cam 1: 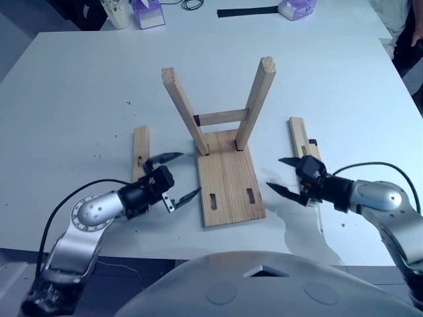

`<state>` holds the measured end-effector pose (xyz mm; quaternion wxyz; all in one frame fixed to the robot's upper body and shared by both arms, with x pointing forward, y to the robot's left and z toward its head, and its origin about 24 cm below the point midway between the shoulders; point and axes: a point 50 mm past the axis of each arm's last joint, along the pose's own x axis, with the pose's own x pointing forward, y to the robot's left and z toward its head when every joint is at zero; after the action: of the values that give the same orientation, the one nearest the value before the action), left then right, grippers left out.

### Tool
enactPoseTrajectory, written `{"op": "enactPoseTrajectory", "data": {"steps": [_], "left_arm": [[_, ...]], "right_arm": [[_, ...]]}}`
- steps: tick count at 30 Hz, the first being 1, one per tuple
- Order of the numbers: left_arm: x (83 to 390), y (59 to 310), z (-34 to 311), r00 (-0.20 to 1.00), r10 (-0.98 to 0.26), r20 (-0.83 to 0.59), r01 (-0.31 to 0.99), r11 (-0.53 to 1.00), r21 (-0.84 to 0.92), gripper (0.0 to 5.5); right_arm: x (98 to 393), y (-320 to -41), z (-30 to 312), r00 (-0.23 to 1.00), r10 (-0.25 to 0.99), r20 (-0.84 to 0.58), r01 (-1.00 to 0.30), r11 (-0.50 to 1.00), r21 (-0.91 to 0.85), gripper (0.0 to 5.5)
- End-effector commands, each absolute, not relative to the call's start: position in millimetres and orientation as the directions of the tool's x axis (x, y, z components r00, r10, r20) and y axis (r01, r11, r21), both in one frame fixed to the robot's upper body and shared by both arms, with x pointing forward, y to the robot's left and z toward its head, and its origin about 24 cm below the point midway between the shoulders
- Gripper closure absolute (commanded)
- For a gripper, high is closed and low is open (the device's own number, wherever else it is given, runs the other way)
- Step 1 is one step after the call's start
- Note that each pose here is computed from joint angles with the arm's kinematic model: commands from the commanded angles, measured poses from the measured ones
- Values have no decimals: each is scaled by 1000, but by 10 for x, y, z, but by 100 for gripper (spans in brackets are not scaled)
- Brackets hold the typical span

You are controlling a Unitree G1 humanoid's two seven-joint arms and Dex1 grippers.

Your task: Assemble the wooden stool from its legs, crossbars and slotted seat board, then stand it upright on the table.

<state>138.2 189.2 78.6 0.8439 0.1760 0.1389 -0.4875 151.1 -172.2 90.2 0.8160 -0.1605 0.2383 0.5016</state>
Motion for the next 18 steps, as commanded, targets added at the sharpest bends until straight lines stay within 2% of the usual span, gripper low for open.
{"op": "enactPoseTrajectory", "data": {"steps": [1, 4, 18], "left_arm": [[1170, 1849, 763, 323, -807, -494, 939, 340, 59, 20], [1095, 1854, 688, 272, -798, -538, 951, 310, 20, 20], [1261, 1866, 442, 343, -718, -605, 936, 317, 154, 20]], "right_arm": [[1408, -1721, 922, 297, 759, -580, -932, 363, -2, 180], [1348, -1708, 827, 241, 753, -612, -949, 315, 13, 180], [1332, -1481, 485, 220, 751, -623, -963, 271, -15, 180]]}}
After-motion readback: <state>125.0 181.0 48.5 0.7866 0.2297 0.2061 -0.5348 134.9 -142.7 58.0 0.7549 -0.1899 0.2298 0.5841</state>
